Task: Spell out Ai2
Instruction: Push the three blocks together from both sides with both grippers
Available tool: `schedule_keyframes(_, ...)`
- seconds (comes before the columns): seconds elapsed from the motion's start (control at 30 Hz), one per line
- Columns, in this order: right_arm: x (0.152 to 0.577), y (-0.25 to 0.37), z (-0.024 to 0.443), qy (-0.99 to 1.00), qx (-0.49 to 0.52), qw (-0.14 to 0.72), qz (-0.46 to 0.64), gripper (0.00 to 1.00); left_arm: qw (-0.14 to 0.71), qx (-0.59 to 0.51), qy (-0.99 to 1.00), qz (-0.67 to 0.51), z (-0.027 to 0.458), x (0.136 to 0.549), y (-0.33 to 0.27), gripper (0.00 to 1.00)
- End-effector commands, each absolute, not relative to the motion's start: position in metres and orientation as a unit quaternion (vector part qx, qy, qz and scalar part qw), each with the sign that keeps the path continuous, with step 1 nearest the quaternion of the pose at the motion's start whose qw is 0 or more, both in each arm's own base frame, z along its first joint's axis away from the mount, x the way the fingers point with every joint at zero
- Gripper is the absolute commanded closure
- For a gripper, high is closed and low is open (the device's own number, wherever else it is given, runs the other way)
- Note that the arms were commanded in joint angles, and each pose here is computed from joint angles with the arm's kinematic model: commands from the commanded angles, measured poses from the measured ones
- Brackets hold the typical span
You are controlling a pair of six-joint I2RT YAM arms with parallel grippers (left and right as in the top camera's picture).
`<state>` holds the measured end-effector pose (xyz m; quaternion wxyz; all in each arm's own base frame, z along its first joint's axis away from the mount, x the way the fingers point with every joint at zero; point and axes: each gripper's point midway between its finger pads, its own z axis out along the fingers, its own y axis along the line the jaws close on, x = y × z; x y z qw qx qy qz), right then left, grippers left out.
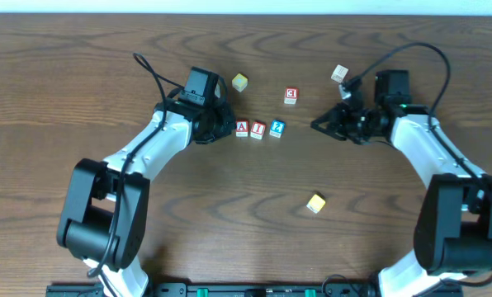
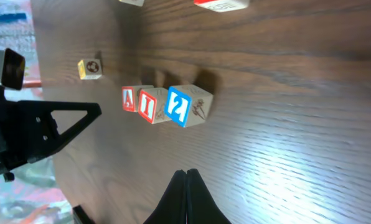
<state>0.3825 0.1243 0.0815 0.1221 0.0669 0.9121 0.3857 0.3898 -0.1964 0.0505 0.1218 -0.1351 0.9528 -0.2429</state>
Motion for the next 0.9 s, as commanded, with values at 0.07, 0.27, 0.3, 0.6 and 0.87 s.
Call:
schedule_keyframes(0.07,0.384,0.145,0.063,0.919,0.101,0.098,0.368,0.99,0.112,-0.179,0.945,-0.249,0.039,0.402,-0.169,0.94)
schedule_keyframes(0.27,0.387,0.149,0.048,0.930,0.128,0.096,0.332,0.99,0.095,-0.189,0.936,-0.282,0.030,0.409,-0.166,0.94)
schedule_keyframes(0.3,0.388,0.149,0.048,0.930,0.131,0.098,0.329,0.98,0.092,-0.187,0.935,-0.288,0.027,0.410,-0.169,0.94)
schedule_keyframes(0.6,0.398,0.155,0.034,0.927,0.153,0.099,0.327,0.98,0.061,-0.182,0.925,-0.328,0.007,0.409,-0.184,0.94)
schedule_keyframes(0.87,0.399,0.168,0.013,0.921,0.162,0.077,0.347,0.99,0.060,-0.185,0.923,-0.331,0.008,0.409,-0.186,0.94)
